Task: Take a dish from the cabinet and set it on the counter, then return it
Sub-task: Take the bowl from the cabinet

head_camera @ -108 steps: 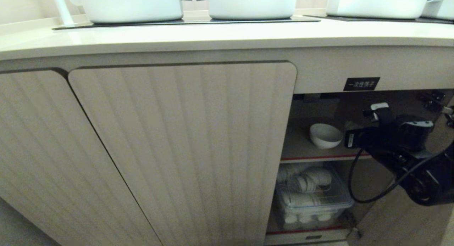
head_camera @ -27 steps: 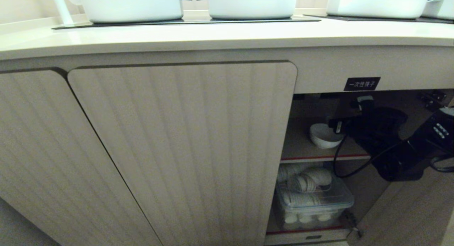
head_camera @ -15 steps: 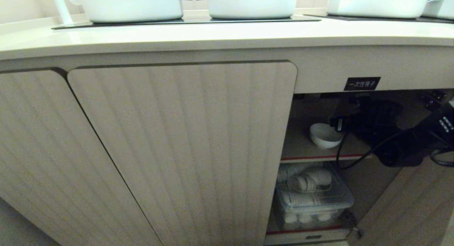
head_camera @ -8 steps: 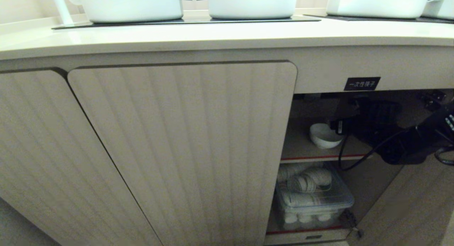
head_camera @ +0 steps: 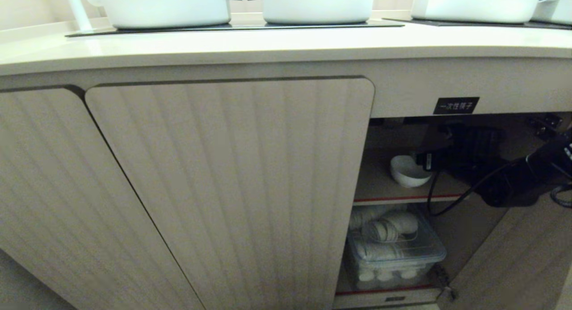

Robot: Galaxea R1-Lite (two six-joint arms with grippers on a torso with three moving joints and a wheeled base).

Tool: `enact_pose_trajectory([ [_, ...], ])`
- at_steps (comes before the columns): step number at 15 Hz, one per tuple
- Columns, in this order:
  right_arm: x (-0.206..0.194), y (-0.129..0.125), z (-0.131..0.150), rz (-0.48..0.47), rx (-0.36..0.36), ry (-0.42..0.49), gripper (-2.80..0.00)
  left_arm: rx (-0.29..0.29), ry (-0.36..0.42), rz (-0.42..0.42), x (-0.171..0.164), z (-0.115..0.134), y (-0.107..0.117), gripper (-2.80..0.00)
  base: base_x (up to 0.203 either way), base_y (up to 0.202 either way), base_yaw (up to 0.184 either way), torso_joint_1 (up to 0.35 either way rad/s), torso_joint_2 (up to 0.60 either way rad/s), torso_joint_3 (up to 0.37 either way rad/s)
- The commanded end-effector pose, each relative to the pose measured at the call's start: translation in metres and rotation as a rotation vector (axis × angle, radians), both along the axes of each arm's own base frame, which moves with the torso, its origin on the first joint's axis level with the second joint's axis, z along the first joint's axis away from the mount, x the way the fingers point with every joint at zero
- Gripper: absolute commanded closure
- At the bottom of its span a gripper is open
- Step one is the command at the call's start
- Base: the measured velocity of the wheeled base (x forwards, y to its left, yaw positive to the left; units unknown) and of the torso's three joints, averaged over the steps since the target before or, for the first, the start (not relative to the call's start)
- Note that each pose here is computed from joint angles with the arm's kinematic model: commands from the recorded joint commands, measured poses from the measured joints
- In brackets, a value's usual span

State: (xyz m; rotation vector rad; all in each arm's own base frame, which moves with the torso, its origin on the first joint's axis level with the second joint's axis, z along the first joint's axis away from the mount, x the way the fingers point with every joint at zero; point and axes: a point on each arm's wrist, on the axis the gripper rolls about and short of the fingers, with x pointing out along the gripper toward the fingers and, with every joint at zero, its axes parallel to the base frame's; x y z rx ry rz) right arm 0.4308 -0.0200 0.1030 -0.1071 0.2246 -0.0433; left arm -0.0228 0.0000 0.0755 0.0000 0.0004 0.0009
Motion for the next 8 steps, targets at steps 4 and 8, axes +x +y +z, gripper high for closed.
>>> enact_pose_trajectory([
  [4,-0.0014,0.0003,0.0003,0.001,-0.004,-0.001,-2.8,0.0,0.0,0.0,0.0,0.0,0.0,0.0,0.0,0.0,0.0,0.0,0.0,0.0],
  [8,-0.0021,0.0007,-0.0013,0.002,-0.004,0.022,-2.8,0.0,0.0,0.001,0.0,0.0,0.0,0.0,0.0,0.0,0.0,0.0,0.0,0.0],
])
